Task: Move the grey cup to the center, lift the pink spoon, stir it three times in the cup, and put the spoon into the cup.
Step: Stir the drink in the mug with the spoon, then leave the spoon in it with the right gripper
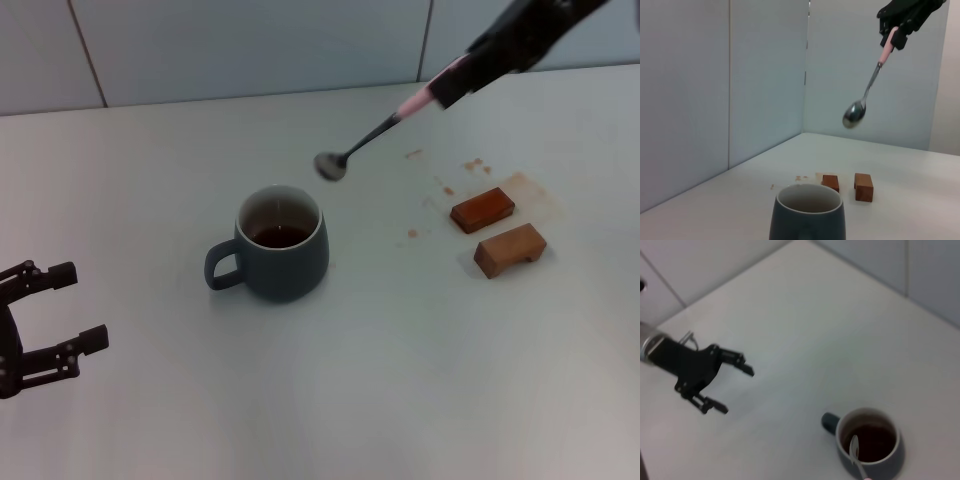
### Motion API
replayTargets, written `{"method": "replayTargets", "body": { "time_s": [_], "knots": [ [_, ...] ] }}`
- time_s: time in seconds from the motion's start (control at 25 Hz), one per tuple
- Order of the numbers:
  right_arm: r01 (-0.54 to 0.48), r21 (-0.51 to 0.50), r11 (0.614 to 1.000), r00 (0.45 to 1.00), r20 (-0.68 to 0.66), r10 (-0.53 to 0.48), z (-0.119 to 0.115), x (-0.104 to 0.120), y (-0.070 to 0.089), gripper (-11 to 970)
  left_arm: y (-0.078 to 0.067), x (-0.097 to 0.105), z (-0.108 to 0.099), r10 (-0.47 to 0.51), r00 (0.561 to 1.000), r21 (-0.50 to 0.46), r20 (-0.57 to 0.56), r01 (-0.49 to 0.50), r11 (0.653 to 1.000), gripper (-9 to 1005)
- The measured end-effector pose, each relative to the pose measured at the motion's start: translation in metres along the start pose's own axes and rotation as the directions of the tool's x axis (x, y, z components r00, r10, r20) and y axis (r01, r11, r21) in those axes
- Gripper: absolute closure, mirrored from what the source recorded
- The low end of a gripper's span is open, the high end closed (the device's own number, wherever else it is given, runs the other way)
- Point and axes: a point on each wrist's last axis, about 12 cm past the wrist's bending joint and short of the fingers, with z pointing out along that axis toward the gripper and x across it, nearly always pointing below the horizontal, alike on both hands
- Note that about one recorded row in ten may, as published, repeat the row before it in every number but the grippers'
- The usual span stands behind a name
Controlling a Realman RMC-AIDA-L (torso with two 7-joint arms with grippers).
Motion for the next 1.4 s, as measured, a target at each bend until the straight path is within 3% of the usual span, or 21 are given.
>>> {"method": "replayTargets", "body": {
  "time_s": [0.28, 0.84, 1.24, 1.4],
  "knots": [
    [0.013, -0.002, 1.000, 0.995, -0.099, -0.013, 0.034, -0.024, -0.002, 846, 0.001, -0.001, 0.002, 0.004, 1.000, 0.005, 0.001, -0.004, 1.000, 157],
    [0.061, 0.049, 0.997, 0.975, -0.215, -0.049, 0.102, -0.046, -0.013, 838, 0.001, -0.001, 0.005, 0.002, 1.000, 0.008, 0.005, -0.002, 1.000, 157],
    [0.120, 0.108, 0.987, 0.962, -0.258, -0.088, 0.128, -0.060, -0.010, 832, -0.001, 0.000, 0.007, -0.003, 1.000, 0.010, 0.010, 0.003, 1.000, 157],
    [0.148, 0.096, 0.984, 0.945, -0.309, -0.112, 0.139, -0.063, -0.003, 830, -0.002, 0.001, 0.007, -0.006, 1.000, 0.010, 0.011, 0.006, 1.000, 157]
  ]
}}
